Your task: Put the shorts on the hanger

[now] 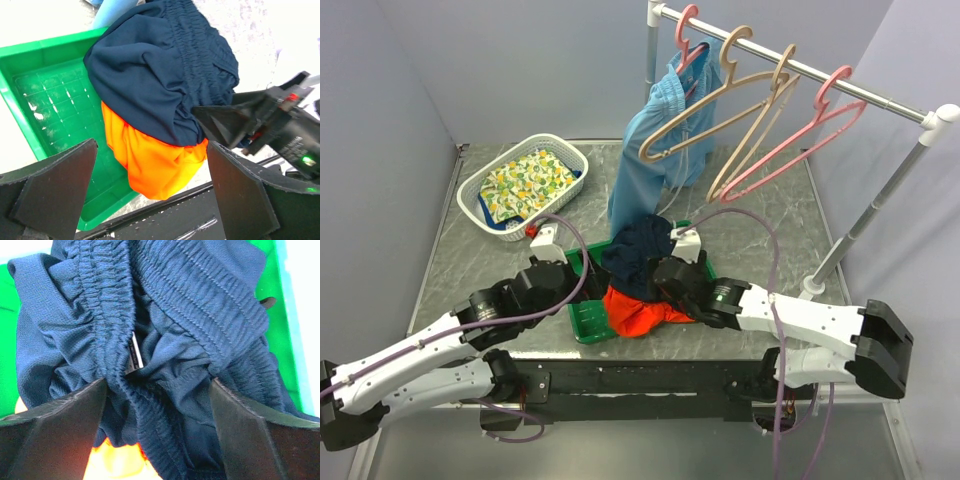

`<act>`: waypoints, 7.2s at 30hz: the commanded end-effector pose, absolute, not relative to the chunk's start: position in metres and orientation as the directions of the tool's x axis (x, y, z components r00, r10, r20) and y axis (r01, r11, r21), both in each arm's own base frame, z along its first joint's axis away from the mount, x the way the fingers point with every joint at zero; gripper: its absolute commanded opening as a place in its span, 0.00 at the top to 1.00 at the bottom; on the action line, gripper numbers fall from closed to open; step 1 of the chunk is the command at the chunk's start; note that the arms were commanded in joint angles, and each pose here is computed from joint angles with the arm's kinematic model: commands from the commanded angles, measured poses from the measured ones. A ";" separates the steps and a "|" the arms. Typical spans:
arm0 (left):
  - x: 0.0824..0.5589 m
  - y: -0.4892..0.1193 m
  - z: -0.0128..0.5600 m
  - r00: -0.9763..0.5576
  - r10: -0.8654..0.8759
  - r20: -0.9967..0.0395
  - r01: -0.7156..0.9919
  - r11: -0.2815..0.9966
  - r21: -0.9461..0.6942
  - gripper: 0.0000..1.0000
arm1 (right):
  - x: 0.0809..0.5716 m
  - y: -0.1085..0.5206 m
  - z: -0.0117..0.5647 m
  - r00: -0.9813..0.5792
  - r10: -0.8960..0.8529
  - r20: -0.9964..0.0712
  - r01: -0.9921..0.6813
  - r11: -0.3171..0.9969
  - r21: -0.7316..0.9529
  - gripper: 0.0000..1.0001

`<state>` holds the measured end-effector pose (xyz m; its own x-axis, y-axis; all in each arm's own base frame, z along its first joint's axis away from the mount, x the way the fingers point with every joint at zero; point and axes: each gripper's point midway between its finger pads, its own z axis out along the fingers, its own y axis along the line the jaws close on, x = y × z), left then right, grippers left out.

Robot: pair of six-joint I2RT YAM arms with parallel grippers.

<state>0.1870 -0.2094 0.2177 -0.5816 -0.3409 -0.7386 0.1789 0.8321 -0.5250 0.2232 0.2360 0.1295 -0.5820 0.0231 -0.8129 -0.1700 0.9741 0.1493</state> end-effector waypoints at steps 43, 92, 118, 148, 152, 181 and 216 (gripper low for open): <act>0.168 -0.228 0.249 -0.608 -0.335 -0.720 0.323 0.724 -0.610 0.07 | 0.234 0.286 0.442 -0.302 0.388 -0.871 -0.411 0.771 0.486 1.00; 0.185 -0.262 0.287 -0.556 -0.362 -0.748 0.415 0.658 -0.628 0.18 | 0.097 0.146 0.629 -0.152 0.640 -0.753 -0.796 0.372 0.478 1.00; 0.236 -0.510 0.189 -0.759 -0.123 -0.639 0.503 0.511 -0.697 0.01 | 0.127 0.143 0.592 -0.132 0.582 -0.802 -0.679 0.536 0.501 1.00; 0.280 -0.601 0.069 -0.824 -0.077 -0.562 0.372 0.674 -0.638 0.02 | 0.136 0.168 0.571 -0.183 0.539 -0.822 -0.670 0.544 0.505 1.00; 0.278 -0.572 0.052 -0.835 -0.126 -0.536 0.287 0.731 -0.619 0.03 | 0.135 0.166 0.571 -0.181 0.544 -0.820 -0.671 0.541 0.507 1.00; 0.192 -0.390 0.030 -0.862 0.012 -0.507 0.330 0.772 -0.543 0.08 | 0.139 0.158 0.557 -0.169 0.535 -0.828 -0.641 0.578 0.505 1.00; 0.225 -0.211 0.072 -0.763 -0.396 -0.511 -0.064 0.833 -0.550 0.05 | 0.195 0.226 0.437 -0.303 0.296 -0.906 -0.470 0.781 0.412 1.00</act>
